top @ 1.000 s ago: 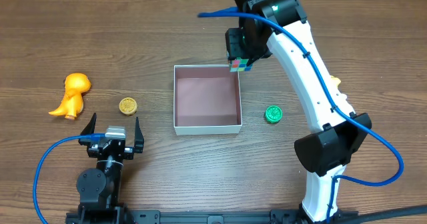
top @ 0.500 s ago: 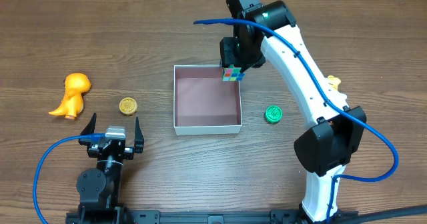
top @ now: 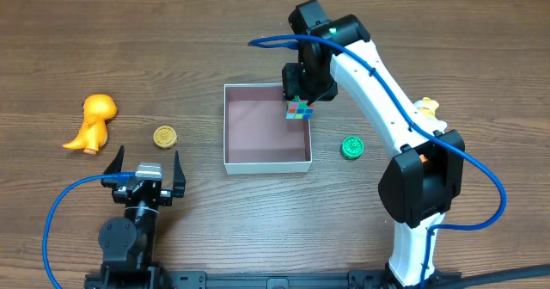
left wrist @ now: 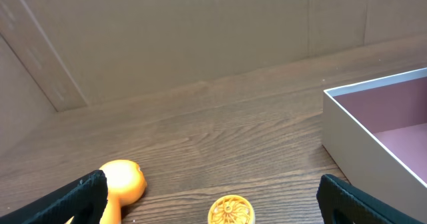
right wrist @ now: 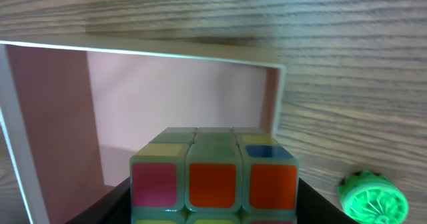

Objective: Pack container
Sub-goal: 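Lift the cube and carry it left over the white box, then lower the cube into the box's back right corner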

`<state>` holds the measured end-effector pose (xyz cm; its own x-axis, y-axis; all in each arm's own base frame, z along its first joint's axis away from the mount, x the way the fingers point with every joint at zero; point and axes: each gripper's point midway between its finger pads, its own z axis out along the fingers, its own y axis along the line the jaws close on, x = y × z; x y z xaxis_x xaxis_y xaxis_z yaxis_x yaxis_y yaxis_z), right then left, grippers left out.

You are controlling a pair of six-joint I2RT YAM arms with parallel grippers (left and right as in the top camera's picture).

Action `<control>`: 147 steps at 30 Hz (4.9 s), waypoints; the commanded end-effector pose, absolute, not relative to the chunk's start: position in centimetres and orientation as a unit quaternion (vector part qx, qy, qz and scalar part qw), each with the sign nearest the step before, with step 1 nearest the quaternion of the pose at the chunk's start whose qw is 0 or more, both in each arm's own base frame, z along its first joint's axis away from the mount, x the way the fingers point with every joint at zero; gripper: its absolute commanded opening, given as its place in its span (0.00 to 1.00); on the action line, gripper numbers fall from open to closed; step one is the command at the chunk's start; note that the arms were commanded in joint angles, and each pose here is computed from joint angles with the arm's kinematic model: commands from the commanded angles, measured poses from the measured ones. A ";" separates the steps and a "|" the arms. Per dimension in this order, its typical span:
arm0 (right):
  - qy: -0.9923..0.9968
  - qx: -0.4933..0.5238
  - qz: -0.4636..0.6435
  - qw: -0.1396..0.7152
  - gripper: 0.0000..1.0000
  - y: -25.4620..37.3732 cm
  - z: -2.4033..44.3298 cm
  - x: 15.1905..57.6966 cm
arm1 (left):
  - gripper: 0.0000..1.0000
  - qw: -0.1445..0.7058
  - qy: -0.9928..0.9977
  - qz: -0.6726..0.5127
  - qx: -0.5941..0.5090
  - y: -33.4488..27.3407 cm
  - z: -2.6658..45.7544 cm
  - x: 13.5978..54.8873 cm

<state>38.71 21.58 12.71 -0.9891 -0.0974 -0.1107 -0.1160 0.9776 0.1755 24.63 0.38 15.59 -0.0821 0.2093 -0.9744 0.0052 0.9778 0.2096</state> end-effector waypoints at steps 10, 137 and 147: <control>0.992 -0.077 0.062 0.083 0.47 23.8 12.8 38.4 | 1.00 0.672 0.734 0.079 0.062 0.8 15.4 24.6; 0.988 -0.085 0.045 0.123 0.04 26.9 8.1 37.8 | 1.00 0.672 0.734 0.079 0.062 0.8 15.4 24.6; 0.986 -0.084 0.051 0.133 0.04 27.2 7.3 38.2 | 1.00 0.672 0.734 0.079 0.062 0.8 15.4 24.6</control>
<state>38.13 27.11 7.42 -0.9516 -0.1554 -0.2653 -0.1803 0.9809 0.0724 24.63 0.38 15.58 -0.0822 0.2093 -0.9744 0.0048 0.9778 0.2096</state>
